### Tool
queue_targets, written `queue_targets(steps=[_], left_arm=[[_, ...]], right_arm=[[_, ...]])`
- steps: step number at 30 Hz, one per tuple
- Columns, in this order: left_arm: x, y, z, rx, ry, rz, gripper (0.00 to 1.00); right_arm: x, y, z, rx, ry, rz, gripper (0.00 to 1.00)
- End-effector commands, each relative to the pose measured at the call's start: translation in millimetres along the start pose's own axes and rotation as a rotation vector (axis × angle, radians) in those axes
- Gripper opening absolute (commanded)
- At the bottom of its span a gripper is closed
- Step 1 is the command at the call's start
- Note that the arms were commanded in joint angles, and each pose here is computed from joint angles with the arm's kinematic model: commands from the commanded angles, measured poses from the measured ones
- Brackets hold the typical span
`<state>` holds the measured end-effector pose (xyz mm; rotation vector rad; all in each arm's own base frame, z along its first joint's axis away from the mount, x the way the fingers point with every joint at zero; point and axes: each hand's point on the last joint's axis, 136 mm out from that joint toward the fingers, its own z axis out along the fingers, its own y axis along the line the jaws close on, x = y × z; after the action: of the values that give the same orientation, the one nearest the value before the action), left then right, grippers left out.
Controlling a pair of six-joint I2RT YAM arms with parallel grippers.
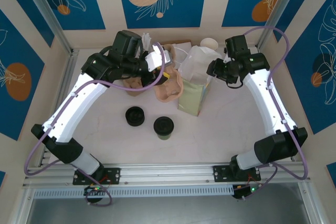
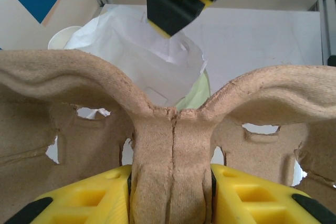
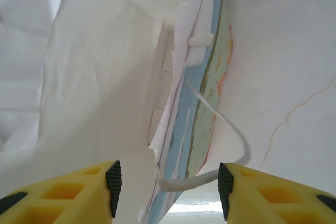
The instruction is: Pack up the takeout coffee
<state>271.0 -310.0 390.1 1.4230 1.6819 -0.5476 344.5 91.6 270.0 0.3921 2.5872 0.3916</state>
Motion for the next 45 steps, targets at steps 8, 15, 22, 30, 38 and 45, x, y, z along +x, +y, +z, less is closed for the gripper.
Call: queue_targets(steps=[8,15,22,30,38,45], left_arm=[[-43,-16,-1,0.097,-0.155,-0.021,0.38],[-57,-27,12,0.158,-0.183,-0.023,0.38],[-67,-36,23,0.21,-0.201,-0.02,0.38],[-62,-38,46,0.265,-0.183,-0.049,0.37],[-53,-39,70,0.321,-0.144,-0.091,0.37],[-42,-45,91,0.374,-0.106,-0.119,0.36]], right_arm=[[-8,9,-10,-0.052,-0.017,-0.065,0.12],[-2,12,-41,-0.09,-0.05,-0.129,0.0],[20,17,-59,-0.155,-0.015,-0.186,0.0],[50,20,-65,-0.22,0.019,-0.27,0.0],[67,29,-70,-0.271,0.007,-0.379,0.0],[71,27,-76,-0.272,-0.011,-0.407,0.0]])
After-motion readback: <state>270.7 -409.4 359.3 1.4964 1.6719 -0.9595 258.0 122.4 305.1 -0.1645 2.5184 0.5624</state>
